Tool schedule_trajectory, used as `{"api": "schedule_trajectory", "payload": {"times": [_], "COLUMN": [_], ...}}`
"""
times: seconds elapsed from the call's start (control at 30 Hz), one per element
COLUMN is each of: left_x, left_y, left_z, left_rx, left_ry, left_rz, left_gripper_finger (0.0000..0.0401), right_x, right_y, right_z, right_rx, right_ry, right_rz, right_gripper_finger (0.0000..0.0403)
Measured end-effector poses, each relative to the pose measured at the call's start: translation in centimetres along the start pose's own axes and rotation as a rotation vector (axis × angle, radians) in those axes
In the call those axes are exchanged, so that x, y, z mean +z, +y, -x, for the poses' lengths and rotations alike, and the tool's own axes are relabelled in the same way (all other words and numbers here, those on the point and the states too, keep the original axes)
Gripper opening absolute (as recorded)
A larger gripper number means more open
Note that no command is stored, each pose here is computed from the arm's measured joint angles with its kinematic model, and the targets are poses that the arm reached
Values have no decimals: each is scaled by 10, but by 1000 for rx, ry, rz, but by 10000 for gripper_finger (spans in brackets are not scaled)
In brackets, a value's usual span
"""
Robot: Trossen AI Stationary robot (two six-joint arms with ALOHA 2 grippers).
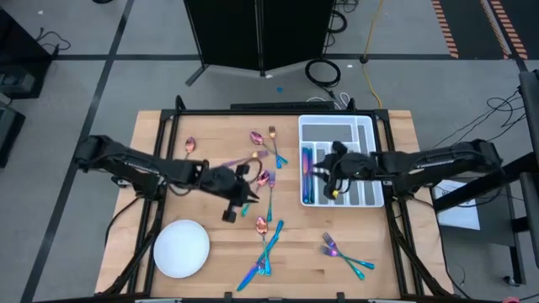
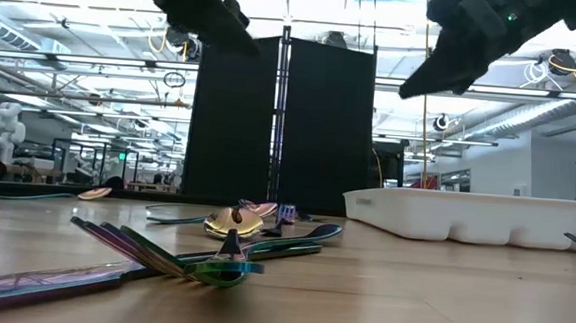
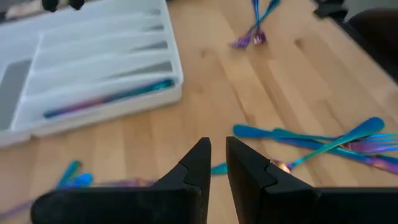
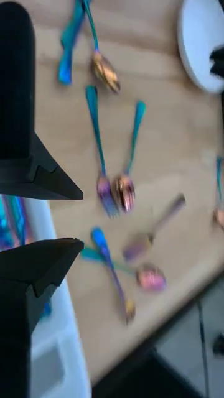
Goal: Sort silverware
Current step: Put the blue knife into the utensil organizer
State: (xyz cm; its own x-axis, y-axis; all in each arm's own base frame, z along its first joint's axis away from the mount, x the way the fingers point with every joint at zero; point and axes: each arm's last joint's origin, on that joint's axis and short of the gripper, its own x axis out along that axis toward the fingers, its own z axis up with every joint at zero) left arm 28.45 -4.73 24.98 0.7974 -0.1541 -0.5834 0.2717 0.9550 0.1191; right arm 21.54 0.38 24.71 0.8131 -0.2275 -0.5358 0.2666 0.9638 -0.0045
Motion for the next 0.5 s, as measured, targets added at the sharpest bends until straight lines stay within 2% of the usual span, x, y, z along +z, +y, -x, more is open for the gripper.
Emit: {"api": "schedule_trajectory", "payload": {"times": [0.1, 0.3, 0.4, 0.5], "left_x": [-5, -10, -5, -2], "left_y": [-16, -52, -75, -102], "left_z": [-9, -20, -18, -16], "left_rx": [1, -83, -130, -138], "left_ry": [40, 83, 48, 3], "left_rz": [33, 133, 189, 234], "left_gripper_finger": [52, 52, 52, 52], "right_x": [-4, -7, -8, -8], "right_y": [11, 35, 49, 59], "right_z": [-16, -44, -53, -59], "right_rx": [69, 235, 335, 385], "right_ry": [31, 14, -23, -40], "right_rz": [3, 24, 72, 101], "right_gripper_finger": [95, 95, 95, 95]}}
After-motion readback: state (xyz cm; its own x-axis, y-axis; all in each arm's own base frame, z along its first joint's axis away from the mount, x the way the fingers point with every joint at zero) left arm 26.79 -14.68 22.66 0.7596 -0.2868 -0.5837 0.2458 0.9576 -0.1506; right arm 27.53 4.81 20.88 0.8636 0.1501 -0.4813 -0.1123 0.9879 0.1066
